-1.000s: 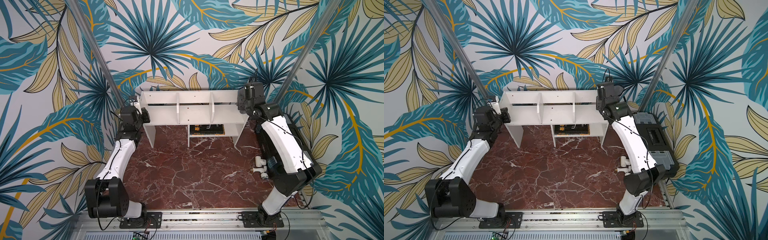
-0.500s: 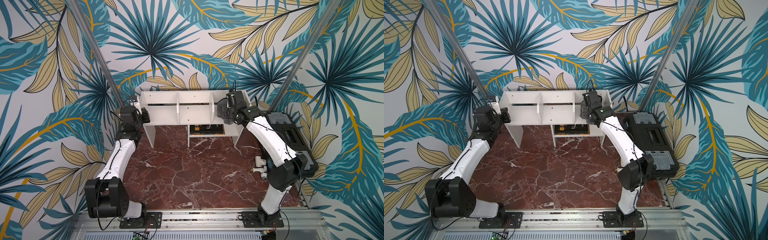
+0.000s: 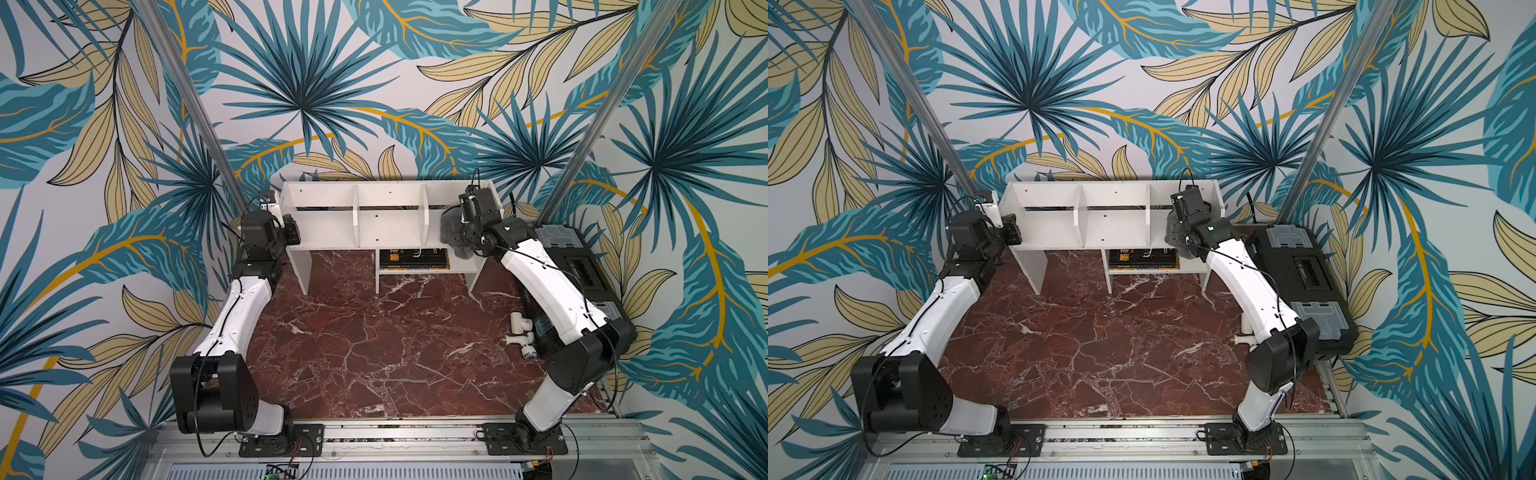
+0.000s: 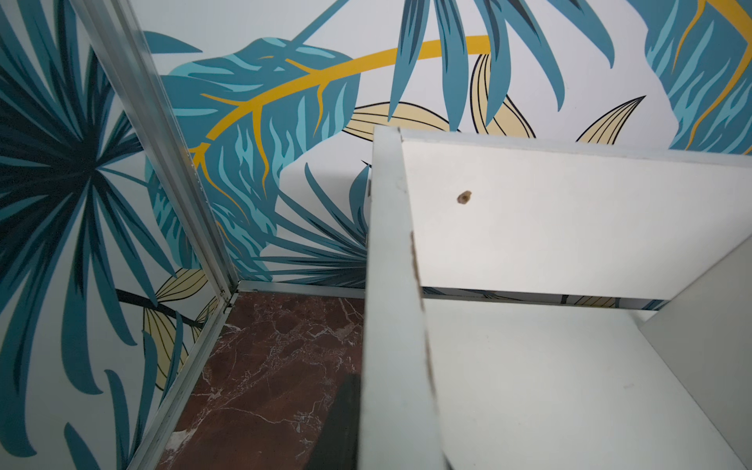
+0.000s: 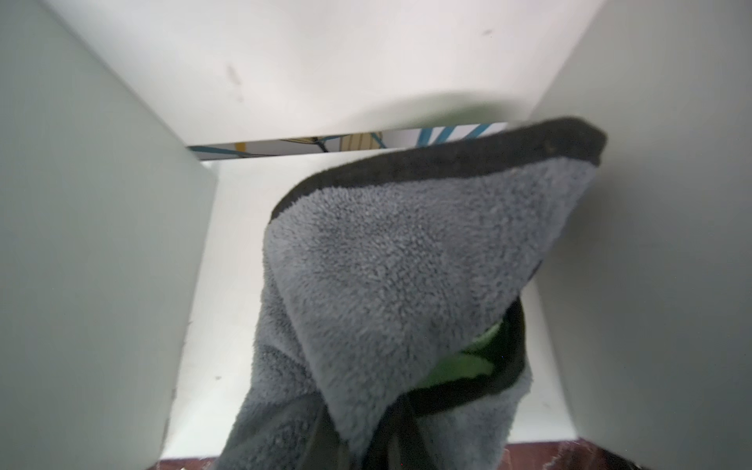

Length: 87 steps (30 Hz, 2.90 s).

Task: Wipe the bookshelf clean with a cloth
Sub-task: Wipe the dust from the shelf, then adjust the cleaning item.

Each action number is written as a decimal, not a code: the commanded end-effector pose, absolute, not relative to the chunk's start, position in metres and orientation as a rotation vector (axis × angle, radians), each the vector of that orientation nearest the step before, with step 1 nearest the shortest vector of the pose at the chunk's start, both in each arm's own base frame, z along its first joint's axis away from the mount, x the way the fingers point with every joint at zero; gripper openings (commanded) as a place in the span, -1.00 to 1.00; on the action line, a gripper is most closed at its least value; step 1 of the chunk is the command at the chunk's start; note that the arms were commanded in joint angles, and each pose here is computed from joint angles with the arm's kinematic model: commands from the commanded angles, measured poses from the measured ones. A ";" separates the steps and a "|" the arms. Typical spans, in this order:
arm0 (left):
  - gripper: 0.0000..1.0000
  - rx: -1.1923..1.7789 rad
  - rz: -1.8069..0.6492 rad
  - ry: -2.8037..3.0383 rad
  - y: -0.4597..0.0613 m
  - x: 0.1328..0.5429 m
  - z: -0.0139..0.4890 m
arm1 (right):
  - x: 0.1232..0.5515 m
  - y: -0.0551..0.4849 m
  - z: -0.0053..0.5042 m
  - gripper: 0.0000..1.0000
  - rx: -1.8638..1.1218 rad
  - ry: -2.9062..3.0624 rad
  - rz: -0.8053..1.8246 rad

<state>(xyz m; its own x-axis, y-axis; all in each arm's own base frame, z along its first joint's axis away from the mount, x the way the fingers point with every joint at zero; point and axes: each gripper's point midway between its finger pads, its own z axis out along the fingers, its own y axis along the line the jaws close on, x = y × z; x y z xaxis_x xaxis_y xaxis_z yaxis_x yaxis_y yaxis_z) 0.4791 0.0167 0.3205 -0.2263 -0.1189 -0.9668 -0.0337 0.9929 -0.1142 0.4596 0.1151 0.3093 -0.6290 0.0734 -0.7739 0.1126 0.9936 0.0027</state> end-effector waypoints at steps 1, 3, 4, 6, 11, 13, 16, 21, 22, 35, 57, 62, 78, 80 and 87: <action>-1.00 -0.166 -0.266 2.011 -0.007 0.476 0.257 | 0.464 0.092 0.315 -1.00 0.154 2.252 -0.196; -1.00 -0.173 -0.262 2.012 -0.004 0.476 0.259 | 0.476 0.101 0.317 -1.00 0.154 2.248 -0.153; -1.00 -0.173 -0.260 2.010 -0.003 0.476 0.259 | 0.483 0.106 0.317 -1.00 0.158 2.246 -0.128; -1.00 -0.173 -0.260 2.011 -0.003 0.475 0.259 | 0.496 0.119 0.315 -1.00 0.152 2.244 -0.061; -1.00 -0.170 -0.261 2.004 -0.003 0.474 0.262 | 0.508 0.151 0.311 -1.00 0.141 2.249 0.129; -1.00 -0.169 -0.270 2.003 -0.005 0.474 0.263 | 0.502 0.162 0.307 -1.00 0.107 2.252 0.162; -1.00 -0.168 -0.281 2.002 -0.006 0.474 0.263 | 0.483 0.159 0.302 -1.00 0.089 2.262 0.133; -1.00 -0.167 -0.292 1.995 -0.009 0.473 0.267 | 0.429 0.131 0.306 -1.00 0.091 2.238 0.095; -1.00 -0.169 -0.288 1.994 -0.008 0.473 0.268 | 0.419 0.129 0.312 -1.00 0.075 2.223 0.115; 0.64 -0.210 -0.271 1.820 -0.001 0.451 0.372 | 0.311 0.177 0.412 -0.98 -0.259 1.900 0.721; 1.00 0.542 -1.350 1.435 -0.248 0.275 0.499 | 0.279 0.258 0.491 -0.95 -0.492 1.450 1.512; 1.00 0.565 -1.520 1.416 -0.270 0.273 0.496 | 0.269 0.270 0.486 -0.94 -0.529 1.461 1.510; 1.00 0.596 -1.600 1.444 -0.280 0.257 0.493 | 0.271 0.282 0.464 -0.84 -0.511 1.509 1.506; 1.00 0.595 -1.600 1.446 -0.281 0.259 0.492 | 0.272 0.280 0.463 -0.79 -0.501 1.510 1.499; 1.00 0.566 -1.611 1.526 -0.281 0.258 0.481 | 0.286 0.254 0.444 0.12 -0.383 1.628 1.240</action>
